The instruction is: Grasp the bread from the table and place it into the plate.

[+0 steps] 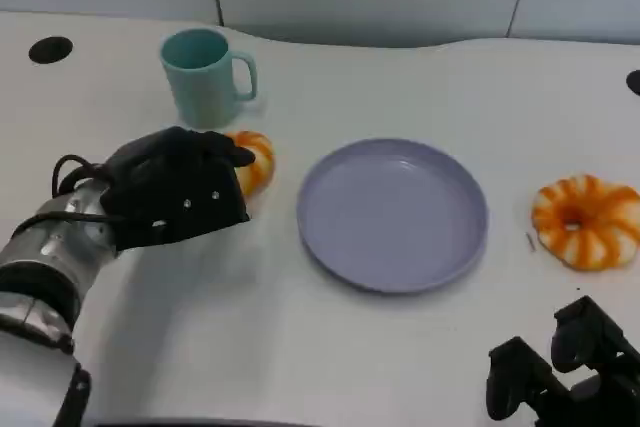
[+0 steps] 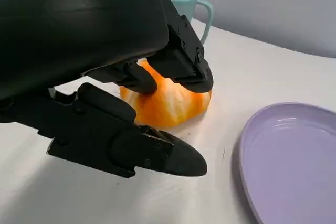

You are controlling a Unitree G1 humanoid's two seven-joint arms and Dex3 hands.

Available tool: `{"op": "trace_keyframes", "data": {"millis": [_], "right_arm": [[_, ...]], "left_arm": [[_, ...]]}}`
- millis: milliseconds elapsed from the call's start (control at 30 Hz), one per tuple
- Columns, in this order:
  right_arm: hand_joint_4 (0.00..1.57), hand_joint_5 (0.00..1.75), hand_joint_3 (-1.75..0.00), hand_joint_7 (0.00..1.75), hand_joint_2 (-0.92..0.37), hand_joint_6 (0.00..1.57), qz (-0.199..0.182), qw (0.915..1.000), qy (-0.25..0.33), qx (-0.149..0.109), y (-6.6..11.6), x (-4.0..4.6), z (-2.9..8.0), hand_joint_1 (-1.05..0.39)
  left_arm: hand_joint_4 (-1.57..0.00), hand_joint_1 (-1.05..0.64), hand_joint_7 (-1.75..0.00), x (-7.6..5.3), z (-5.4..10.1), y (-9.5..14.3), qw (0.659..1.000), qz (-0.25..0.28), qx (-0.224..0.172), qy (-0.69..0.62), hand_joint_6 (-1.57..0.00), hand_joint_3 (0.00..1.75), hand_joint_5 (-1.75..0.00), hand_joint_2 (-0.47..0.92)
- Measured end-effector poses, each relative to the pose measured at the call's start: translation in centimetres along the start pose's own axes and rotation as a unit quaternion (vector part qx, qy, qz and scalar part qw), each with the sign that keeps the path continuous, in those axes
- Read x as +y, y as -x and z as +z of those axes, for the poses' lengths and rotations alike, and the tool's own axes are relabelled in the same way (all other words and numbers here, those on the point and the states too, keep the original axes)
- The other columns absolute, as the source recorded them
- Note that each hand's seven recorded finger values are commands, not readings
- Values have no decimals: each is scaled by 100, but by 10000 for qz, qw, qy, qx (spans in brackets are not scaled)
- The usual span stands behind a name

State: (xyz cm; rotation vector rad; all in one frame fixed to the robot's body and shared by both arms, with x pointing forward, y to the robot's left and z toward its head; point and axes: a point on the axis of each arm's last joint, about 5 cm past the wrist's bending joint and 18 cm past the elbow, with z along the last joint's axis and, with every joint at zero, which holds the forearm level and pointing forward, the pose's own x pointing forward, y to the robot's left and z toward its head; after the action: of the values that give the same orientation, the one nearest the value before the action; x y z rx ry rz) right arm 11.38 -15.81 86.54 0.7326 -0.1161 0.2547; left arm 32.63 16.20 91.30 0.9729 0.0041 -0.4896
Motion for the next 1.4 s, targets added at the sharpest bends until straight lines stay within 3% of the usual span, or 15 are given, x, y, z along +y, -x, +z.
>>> {"op": "trace_keyframes", "data": {"millis": [400, 433, 467, 567, 700, 767, 933, 1033, 1333, 1400], "right_arm": [[79, 175, 0, 175, -84, 67, -8, 10000, 0, 0, 0, 0, 0, -46], [79, 175, 0, 175, -84, 67, -8, 10000, 0, 0, 0, 0, 0, -47], [79, 175, 0, 175, -85, 67, -9, 10000, 1, 0, 0, 0, 0, -47], [79, 175, 0, 175, -85, 67, -14, 10000, 3, 2, 2, -1, 0, -47], [79, 175, 0, 175, -85, 67, -20, 10000, 5, 3, 4, -2, 1, -47], [79, 175, 0, 175, -85, 66, -18, 10000, 5, 4, 3, -2, 0, -47], [79, 175, 0, 175, -85, 66, 4, 10000, 2, 5, -4, -5, -2, -46], [79, 175, 0, 175, -85, 66, 4, 10000, 9, 10, -8, -11, -3, -47], [79, 175, 0, 175, -85, 65, 1, 10000, 67, 39, -10, -14, 0, -46], [78, 175, 0, 175, -86, 65, 0, 10000, 71, 41, -10, -14, 0, -46]], "left_arm": [[-52, -66, -1, 3, 1, -1, 10000, 1, 1, -5, -39, 10, -6, 92], [-79, -57, -10, 3, 1, -1, 10000, 1, 1, -5, -67, 6, -22, 87], [-89, -54, -10, -9, 4, -1, 9998, 119, -23, -185, -77, 3, -27, 86], [-97, -51, -10, -55, 3, 1, 9935, 745, -148, -847, -88, 1, -33, 85], [-98, -51, -8, -63, -6, 10, 9888, 993, -256, -1081, -90, 1, -34, 85], [-90, -67, -3, -79, -10, 12, 9850, 1098, -311, -1298, -88, 0, -20, 79], [-91, -72, -1, -174, -46, 31, 9424, 1846, -995, -2606, -88, 0, -13, 78], [-92, -72, -2, -179, -50, 28, 9263, 2229, -1173, -2801, -89, 0, -12, 77], [-94, -74, 0, -178, -60, 28, 9198, 2279, -1214, -2956, -88, 0, -8, 78], [-87, -74, 0, -177, -60, 28, 9196, 2280, -1208, -2961, -83, 1, -4, 79]]}}
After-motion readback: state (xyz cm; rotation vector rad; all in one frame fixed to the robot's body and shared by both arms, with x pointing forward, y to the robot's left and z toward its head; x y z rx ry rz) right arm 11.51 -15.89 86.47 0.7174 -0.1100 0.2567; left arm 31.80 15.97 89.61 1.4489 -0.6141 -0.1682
